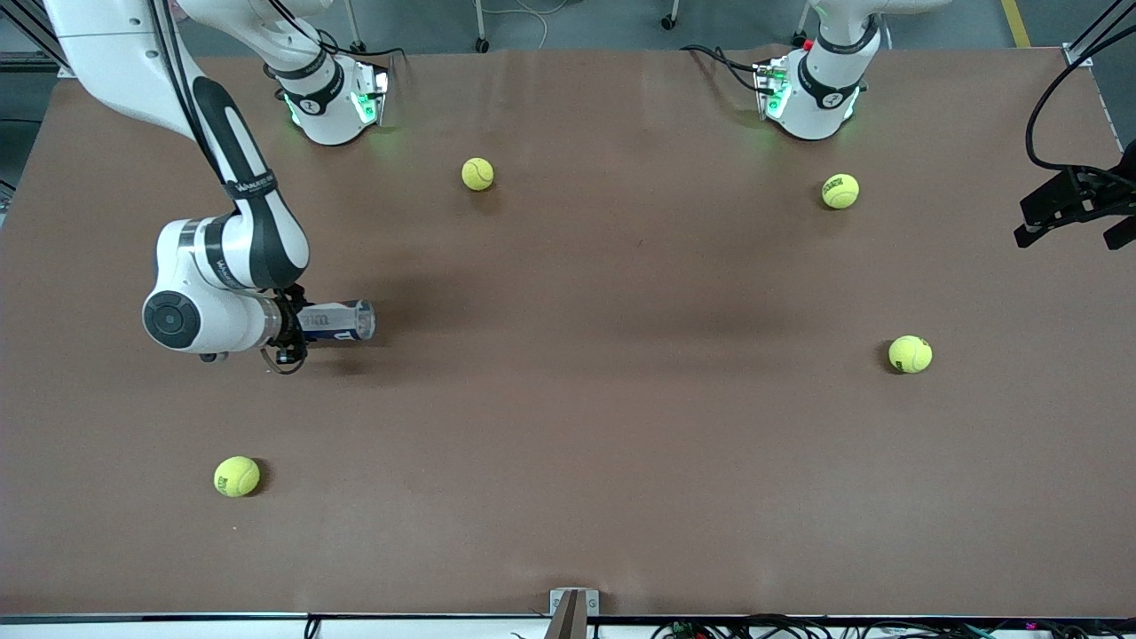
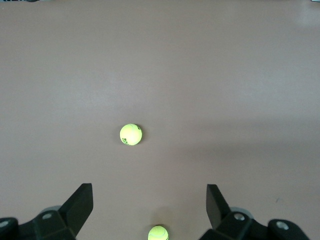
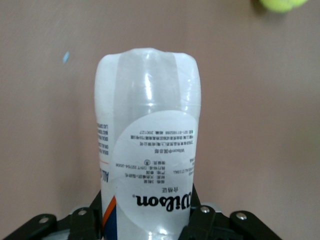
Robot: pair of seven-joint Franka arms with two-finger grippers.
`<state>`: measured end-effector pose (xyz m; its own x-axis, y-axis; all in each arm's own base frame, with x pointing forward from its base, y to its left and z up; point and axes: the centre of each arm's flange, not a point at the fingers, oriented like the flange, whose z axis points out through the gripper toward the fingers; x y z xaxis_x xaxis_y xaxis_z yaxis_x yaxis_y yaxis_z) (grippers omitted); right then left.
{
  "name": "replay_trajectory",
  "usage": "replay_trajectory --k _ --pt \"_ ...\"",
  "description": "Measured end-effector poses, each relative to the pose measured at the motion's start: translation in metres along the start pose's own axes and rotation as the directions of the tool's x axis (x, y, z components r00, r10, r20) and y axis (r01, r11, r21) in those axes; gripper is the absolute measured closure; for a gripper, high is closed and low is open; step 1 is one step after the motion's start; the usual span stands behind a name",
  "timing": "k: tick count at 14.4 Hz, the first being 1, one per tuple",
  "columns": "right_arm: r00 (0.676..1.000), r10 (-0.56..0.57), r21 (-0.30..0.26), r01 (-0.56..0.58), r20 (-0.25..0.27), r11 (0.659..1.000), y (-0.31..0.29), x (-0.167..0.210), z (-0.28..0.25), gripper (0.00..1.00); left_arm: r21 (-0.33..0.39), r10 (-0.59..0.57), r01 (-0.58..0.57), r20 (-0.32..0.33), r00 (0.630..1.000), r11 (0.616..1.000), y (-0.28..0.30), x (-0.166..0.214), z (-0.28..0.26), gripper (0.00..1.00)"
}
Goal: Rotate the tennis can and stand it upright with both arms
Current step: 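Lift the can with the right gripper and carry it toward the table middle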
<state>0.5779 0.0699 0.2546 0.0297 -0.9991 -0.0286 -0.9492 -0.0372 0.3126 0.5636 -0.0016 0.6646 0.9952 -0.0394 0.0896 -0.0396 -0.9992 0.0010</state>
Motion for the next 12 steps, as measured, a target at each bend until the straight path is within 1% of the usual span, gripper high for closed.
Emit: replay_trajectory --k 1,3,4,6,8,10,12 --pt "1.0 -0.001 0.006 0.001 0.013 1.0 -0.002 -0.016 -0.011 0.38 0.0 0.0 0.0 0.0 1.0 1.0 0.0 0.0 0.0 0.0" --pt "1.0 -0.01 0.031 0.009 0.013 0.999 -0.003 -0.055 -0.028 0.38 0.0 0.0 0.0 0.0 1.0 1.0 0.0 0.0 0.0 0.0" --pt "1.0 -0.024 0.049 0.024 0.01 0.999 -0.003 -0.078 -0.035 0.38 0.0 0.0 0.0 0.0 1.0 1.0 0.0 0.0 0.0 0.0" --pt "0.997 -0.064 0.076 0.061 0.032 0.995 0.002 -0.13 -0.046 0.38 0.0 0.0 0.0 0.0 1.0 1.0 0.0 0.0 0.0 0.0" --pt "0.994 -0.092 0.106 0.087 0.051 0.991 0.007 -0.18 -0.046 0.38 0.0 -0.001 0.001 0.0 1.0 1.0 0.0 0.0 0.0 0.0" --pt "0.994 -0.101 0.144 0.094 0.047 0.985 0.006 -0.223 -0.038 0.38 0.0 -0.001 0.001 0.0 1.0 1.0 0.0 0.0 0.0 0.0" --pt "0.992 -0.121 0.158 0.114 0.035 0.981 0.006 -0.267 -0.024 0.38 0.0 -0.001 0.001 0.0 1.0 1.0 0.0 0.0 0.0 0.0"
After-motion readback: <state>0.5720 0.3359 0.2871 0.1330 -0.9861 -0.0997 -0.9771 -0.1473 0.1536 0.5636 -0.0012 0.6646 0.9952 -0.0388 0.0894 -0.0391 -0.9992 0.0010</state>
